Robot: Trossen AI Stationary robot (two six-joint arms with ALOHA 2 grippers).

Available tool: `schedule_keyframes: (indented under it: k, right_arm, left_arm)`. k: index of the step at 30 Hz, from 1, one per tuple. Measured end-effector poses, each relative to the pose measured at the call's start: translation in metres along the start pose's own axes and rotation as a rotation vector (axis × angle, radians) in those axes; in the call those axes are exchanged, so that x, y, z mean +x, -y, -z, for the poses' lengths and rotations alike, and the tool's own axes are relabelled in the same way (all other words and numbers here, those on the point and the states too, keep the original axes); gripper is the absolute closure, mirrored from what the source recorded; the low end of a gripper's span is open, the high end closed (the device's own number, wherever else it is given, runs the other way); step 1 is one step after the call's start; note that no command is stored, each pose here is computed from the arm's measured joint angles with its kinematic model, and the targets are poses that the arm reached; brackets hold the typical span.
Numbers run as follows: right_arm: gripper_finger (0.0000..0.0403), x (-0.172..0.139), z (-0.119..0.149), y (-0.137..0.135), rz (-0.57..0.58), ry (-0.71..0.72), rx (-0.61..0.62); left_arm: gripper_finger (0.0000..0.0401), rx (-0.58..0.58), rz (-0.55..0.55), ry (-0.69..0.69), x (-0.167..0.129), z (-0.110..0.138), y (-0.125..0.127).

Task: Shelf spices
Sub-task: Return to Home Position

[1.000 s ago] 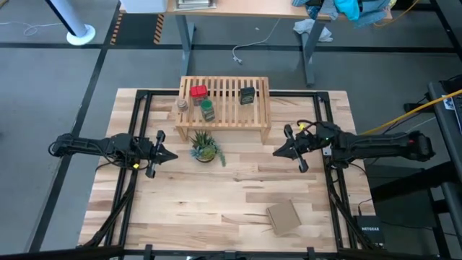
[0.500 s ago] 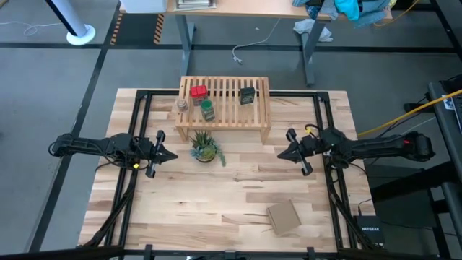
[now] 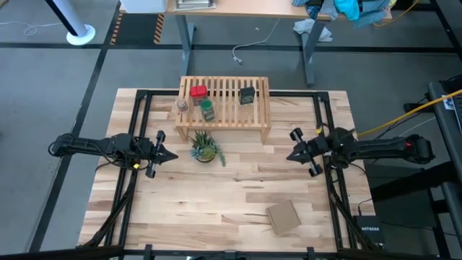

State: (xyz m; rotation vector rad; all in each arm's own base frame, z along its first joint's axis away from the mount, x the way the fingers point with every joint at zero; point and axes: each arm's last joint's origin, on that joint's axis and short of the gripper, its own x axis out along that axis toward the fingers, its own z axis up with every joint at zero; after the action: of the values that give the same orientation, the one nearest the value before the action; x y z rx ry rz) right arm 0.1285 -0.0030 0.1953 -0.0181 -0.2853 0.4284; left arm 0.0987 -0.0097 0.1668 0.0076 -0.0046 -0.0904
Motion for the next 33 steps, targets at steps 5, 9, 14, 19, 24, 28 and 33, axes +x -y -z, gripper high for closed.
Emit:
schedule_keyframes:
  k: [5,9,14,19,24,28,33]
  right_arm:
    - [0.0388,-0.006,-0.013,-0.006,-0.04,0.084,-0.029]
    - [0.0388,-0.011,-0.018,-0.01,-0.046,0.111,-0.044]
    - [0.0388,-0.018,-0.024,-0.014,-0.049,0.138,-0.052]
    - [0.0388,-0.026,-0.029,-0.021,-0.08,0.175,-0.082]
    - [0.0388,-0.031,-0.024,-0.022,-0.029,0.123,-0.041]
    - [0.0388,-0.032,-0.018,-0.021,0.037,0.08,-0.02]
    - [0.0388,-0.032,-0.012,-0.02,0.044,0.022,0.015]
  left_arm:
    - [0.0401,0.0,0.0,-0.012,0.0,0.001,0.0]
    - [0.0401,0.004,0.0,-0.009,0.0,0.001,0.0]
    - [0.0401,0.017,0.0,0.004,0.0,0.0,0.0]
    - [0.0401,0.044,-0.001,0.038,0.0,-0.004,0.0]
    - [0.0401,0.046,-0.002,0.037,0.0,-0.004,0.0]
    - [0.0401,0.052,-0.001,0.038,0.0,-0.004,0.0]
    - [0.0401,0.091,-0.003,0.046,0.0,-0.004,0.0]
